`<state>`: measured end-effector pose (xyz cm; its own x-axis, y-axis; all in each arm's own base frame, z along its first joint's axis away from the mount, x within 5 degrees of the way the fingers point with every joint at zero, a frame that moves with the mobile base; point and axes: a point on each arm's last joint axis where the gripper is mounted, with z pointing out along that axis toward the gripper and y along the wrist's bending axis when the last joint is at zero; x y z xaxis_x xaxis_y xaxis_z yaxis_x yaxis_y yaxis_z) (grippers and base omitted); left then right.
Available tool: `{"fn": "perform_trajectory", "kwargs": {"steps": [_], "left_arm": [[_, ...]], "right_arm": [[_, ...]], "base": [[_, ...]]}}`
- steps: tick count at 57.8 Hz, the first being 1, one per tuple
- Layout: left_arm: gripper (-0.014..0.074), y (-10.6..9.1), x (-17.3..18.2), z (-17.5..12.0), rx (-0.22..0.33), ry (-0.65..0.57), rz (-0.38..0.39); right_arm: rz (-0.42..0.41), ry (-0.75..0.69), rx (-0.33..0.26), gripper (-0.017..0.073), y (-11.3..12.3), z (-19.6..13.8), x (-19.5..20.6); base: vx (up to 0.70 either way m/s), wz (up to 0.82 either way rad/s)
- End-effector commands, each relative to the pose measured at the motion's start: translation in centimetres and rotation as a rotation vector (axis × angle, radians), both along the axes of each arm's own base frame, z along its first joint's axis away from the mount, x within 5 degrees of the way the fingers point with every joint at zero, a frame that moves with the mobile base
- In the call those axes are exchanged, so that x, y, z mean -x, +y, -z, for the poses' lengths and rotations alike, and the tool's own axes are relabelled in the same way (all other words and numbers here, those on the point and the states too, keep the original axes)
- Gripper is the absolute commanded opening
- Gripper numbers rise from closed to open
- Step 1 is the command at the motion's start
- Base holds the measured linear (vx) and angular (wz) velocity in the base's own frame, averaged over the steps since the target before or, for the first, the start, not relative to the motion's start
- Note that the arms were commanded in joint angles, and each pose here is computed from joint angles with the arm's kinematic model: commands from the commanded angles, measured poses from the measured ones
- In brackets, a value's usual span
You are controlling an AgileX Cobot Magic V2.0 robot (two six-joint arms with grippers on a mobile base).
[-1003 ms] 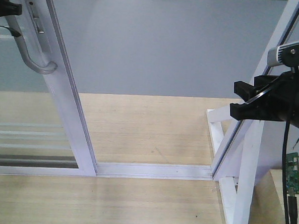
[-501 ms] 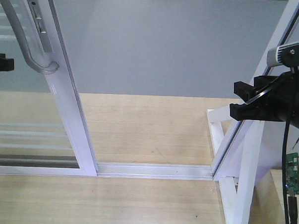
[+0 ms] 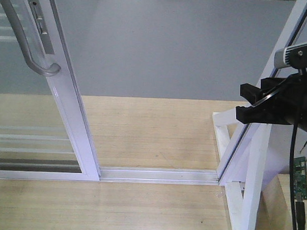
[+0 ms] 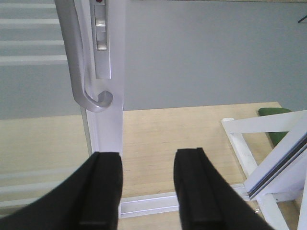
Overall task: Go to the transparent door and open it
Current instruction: 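Open the left gripper and withdraw it from the handle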
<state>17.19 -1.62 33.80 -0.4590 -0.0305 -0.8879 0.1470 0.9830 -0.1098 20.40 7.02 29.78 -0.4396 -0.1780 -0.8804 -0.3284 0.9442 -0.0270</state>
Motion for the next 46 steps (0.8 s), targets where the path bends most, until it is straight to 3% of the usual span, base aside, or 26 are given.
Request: {"fn": "perform_trajectory", "kwargs": {"steps": [1, 10, 15, 20, 24, 27, 34, 38, 46], "left_arm": [[0.0384, 0.0, 0.5, -2.1, 0.025, -0.116, -0.019], [0.0313, 0.0, 1.5, -1.8, 0.025, -0.131, -0.021], [0.0172, 0.2, 2.7, -1.2, 0.009, -0.176, -0.036], [-0.001, 0.6, 4.5, -0.1, -0.043, -0.245, -0.059], [-0.0009, 1.0, 5.5, 0.9, -0.102, -0.302, -0.083], [-0.0009, 1.2, 6.4, 2.1, -0.089, -0.336, -0.116], [-0.0008, 1.5, 7.9, 4.8, 0.037, -0.382, -0.187], [-0.0008, 1.6, 8.5, 6.9, 0.081, -0.397, -0.208], [-0.0007, 1.6, 9.5, 10.6, 0.074, -0.429, -0.209]], "right_arm": [[-0.004, -0.118, -0.03, 0.0321, 0.0, -2.0, -0.2], [-0.004, -0.118, -0.03, 0.0321, 0.0, -2.0, -0.2], [-0.004, -0.118, -0.03, 0.0321, 0.0, -2.0, -0.2], [-0.004, -0.118, -0.03, 0.0321, 0.0, -2.0, -0.2], [-0.003, -0.117, -0.032, 0.0321, 0.0, -2.0, -0.2], [-0.003, -0.117, -0.033, 0.0321, 0.0, -2.0, -0.2], [-0.003, -0.117, -0.033, 0.0321, 0.0, -2.0, -0.2], [-0.003, -0.117, -0.033, 0.0321, 0.0, -2.0, -0.2], [-0.003, -0.117, -0.033, 0.0321, 0.0, -2.0, -0.2]], "base": [[0.0, 0.0], [0.0, 0.0], [0.0, 0.0], [0.0, 0.0], [0.0, 0.0], [0.0, 0.0], [0.0, 0.0], [0.0, 0.0], [0.0, 0.0]]}}
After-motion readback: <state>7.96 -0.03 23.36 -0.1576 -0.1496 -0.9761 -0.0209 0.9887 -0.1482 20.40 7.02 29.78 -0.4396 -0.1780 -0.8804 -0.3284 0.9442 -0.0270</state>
